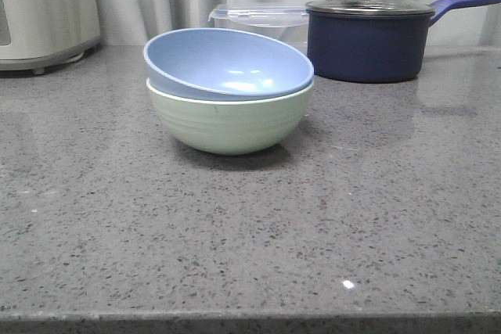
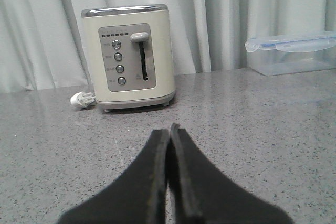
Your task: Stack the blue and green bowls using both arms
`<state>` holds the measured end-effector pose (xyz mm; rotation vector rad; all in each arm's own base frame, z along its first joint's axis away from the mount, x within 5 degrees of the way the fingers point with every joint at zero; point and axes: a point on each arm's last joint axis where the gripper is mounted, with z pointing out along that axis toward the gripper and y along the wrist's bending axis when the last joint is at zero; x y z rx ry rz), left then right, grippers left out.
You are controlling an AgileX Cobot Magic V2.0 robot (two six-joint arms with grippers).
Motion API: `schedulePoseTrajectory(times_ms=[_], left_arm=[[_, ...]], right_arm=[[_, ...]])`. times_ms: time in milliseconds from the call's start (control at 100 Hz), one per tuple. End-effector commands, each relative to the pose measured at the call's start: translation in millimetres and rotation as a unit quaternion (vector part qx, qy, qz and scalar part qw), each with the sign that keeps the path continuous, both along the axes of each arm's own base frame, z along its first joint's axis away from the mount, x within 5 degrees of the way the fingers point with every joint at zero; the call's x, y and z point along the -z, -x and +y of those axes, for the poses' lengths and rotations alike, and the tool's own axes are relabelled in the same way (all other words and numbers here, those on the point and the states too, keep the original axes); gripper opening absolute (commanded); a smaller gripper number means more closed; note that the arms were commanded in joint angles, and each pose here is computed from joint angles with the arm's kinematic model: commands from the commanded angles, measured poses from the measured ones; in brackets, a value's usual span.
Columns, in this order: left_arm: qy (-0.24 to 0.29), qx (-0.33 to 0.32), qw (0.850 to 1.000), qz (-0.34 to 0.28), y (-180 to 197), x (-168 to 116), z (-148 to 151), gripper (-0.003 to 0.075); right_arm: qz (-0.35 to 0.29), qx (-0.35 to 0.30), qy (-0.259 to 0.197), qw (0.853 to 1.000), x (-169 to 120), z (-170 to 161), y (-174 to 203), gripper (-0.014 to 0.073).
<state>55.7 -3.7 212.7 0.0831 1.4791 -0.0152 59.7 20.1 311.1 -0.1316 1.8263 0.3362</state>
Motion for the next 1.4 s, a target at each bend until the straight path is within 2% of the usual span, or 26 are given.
schedulePoseTrajectory(times_ms=[0,150,380,700,1000,1110,1390], left_arm=[[0.008,-0.004,0.999,-0.034,1.5,5.2,0.9,-0.0020],[0.008,-0.004,0.999,-0.034,1.5,5.2,0.9,-0.0020],[0.008,-0.004,0.999,-0.034,1.5,5.2,0.9,-0.0020],[0.008,-0.004,0.999,-0.034,1.5,5.2,0.9,-0.0020],[0.008,-0.004,0.999,-0.034,1.5,5.2,0.9,-0.0020],[0.008,-0.004,0.999,-0.034,1.5,5.2,0.9,-0.0020],[0.008,-0.004,0.999,-0.034,1.5,5.2,0.9,-0.0020]], right_arm=[[-0.048,0.006,-0.006,0.999,-14.6,-0.8,-1.2,-0.0008],[-0.048,0.006,-0.006,0.999,-14.2,-0.8,-1.4,-0.0008],[-0.037,0.013,-0.003,0.999,1.8,-0.5,-6.1,-0.0008],[-0.038,0.097,-0.001,0.995,35.4,-11.4,-15.4,-0.0008],[-0.119,0.127,-0.004,0.985,74.0,-16.5,-13.9,-0.0008],[-0.122,0.125,0.010,0.985,88.6,-16.7,-9.9,-0.0008],[-0.159,0.125,0.004,0.979,107.1,-17.3,3.5,-0.0008]])
